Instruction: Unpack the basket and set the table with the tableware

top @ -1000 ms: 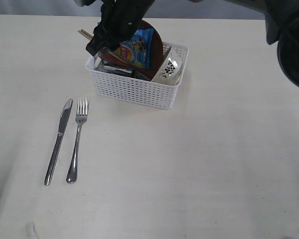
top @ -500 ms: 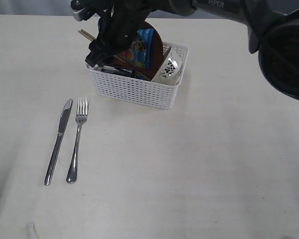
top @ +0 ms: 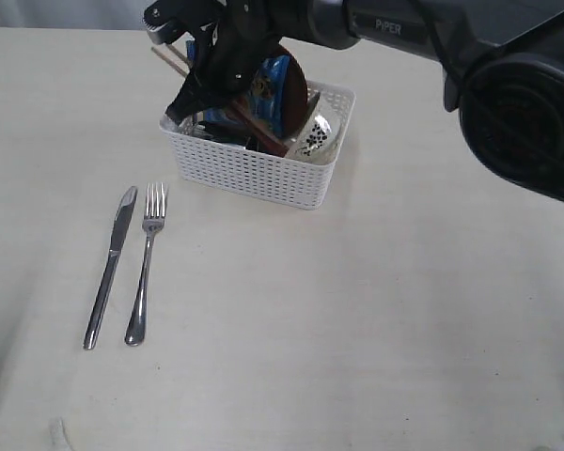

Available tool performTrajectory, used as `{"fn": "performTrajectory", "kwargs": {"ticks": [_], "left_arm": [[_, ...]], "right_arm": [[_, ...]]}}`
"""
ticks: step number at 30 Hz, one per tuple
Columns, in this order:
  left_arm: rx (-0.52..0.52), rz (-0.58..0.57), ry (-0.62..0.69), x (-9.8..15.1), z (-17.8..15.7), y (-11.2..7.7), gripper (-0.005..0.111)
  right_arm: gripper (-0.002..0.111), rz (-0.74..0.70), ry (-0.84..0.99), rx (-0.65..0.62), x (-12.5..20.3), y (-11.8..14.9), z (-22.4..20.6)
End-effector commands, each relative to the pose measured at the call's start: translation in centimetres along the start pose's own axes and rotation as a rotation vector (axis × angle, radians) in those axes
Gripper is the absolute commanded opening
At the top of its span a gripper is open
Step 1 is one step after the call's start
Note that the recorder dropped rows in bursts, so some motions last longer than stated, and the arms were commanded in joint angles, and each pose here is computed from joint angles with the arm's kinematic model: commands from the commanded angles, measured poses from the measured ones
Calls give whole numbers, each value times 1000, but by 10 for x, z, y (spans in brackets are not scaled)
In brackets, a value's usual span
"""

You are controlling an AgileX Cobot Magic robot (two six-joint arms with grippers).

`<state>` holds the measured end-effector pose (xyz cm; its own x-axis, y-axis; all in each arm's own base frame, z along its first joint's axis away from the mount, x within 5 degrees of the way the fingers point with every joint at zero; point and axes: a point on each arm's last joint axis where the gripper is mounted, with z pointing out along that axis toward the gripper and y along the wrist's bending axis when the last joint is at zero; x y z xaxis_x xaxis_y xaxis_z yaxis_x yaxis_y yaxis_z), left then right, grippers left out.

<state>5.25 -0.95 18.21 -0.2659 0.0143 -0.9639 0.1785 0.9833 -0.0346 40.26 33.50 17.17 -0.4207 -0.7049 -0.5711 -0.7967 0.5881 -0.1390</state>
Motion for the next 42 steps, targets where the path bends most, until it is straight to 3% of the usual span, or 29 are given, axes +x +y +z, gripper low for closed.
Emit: {"fn": "performTrajectory", "kwargs": {"ticks": [1,11,26,42], "left_arm": [[3,6,-10,0,0,0,0],[3,6,-10,0,0,0,0],[3,6,-10,0,0,0,0],[3,6,-10,0,0,0,0]], "right_arm": [[-1,25,-20,-11,-14,-2,-12],[-1,40,-137,-7,-50,-8,-61],[-1,33,-121,-17,-57,-9,-92],[-1,86,-186,47,-70,-15,-198]]}}
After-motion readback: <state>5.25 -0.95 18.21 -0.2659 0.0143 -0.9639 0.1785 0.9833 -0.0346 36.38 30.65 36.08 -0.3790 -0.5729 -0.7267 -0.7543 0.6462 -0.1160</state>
